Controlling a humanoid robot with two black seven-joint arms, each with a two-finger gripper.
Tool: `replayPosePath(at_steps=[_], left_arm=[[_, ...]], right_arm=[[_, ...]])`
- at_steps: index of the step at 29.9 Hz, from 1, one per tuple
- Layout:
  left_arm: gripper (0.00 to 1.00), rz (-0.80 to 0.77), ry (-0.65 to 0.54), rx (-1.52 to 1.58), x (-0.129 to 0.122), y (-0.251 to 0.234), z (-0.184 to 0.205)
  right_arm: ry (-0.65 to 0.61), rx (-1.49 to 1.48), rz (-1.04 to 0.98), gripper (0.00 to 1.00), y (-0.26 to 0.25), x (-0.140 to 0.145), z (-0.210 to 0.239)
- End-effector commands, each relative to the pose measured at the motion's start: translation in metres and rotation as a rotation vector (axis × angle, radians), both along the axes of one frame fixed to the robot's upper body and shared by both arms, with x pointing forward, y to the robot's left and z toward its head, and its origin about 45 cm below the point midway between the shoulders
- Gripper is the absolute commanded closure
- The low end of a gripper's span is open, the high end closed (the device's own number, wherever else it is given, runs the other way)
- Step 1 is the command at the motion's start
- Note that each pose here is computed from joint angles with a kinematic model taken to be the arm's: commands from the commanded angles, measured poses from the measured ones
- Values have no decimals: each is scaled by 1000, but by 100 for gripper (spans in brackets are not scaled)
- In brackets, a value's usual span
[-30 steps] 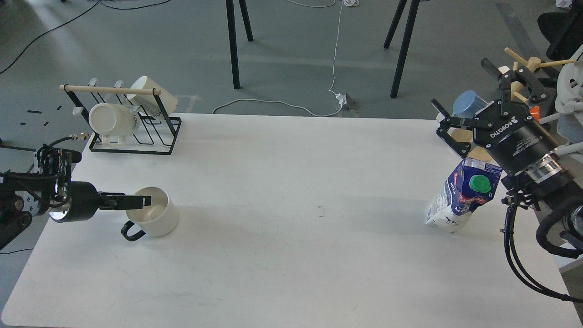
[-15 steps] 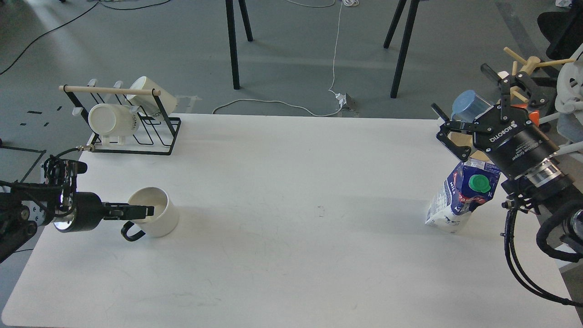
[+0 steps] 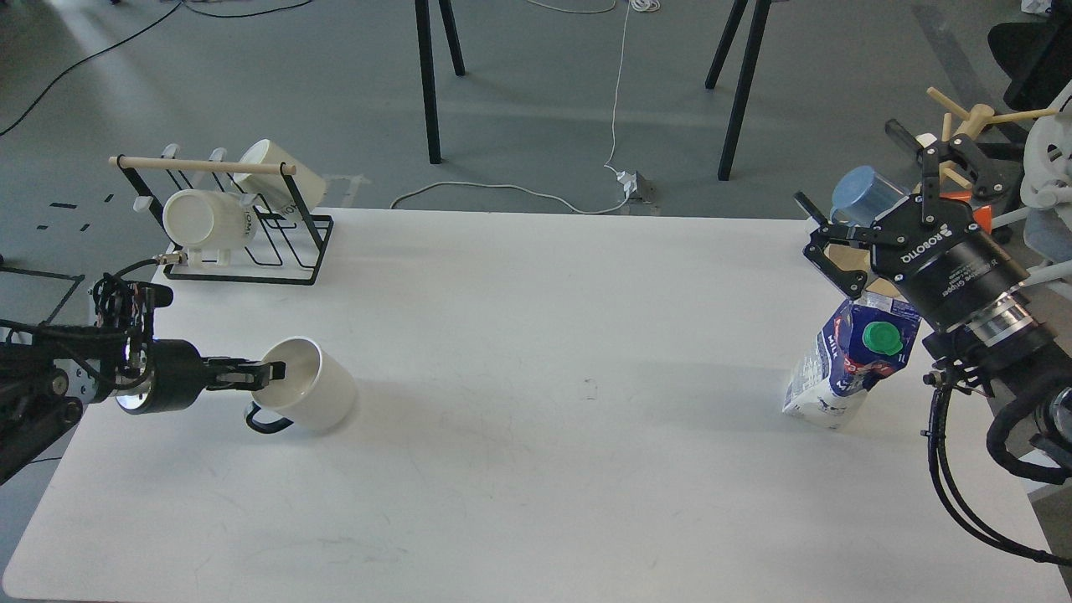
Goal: Place cup and milk with both arms
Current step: 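Lift the white mug and carry it toward the table center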
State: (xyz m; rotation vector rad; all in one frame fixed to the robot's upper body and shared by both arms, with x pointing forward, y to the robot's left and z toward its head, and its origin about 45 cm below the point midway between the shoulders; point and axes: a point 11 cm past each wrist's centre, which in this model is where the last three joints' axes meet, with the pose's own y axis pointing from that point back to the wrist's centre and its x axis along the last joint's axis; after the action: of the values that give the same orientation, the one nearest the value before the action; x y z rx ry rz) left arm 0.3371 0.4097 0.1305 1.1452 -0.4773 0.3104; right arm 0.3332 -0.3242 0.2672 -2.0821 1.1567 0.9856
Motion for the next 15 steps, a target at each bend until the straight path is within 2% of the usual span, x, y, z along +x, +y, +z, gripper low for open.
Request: replayPosePath(at_steps=[1, 7, 10, 15], left_arm=[[94, -13, -30, 4, 17, -3, 22], [94, -135, -159, -45, 60, -58, 67], [94, -233, -184, -32, 72, -97, 67], [94, -370, -177, 46, 69, -137, 44]], right_arm=[[-2, 0, -3, 3, -1, 1, 0], [-11, 2, -17, 3, -5, 3, 4], [-23, 9, -32, 3, -9, 6, 8], [-47, 19, -67, 3, -18, 11, 16]])
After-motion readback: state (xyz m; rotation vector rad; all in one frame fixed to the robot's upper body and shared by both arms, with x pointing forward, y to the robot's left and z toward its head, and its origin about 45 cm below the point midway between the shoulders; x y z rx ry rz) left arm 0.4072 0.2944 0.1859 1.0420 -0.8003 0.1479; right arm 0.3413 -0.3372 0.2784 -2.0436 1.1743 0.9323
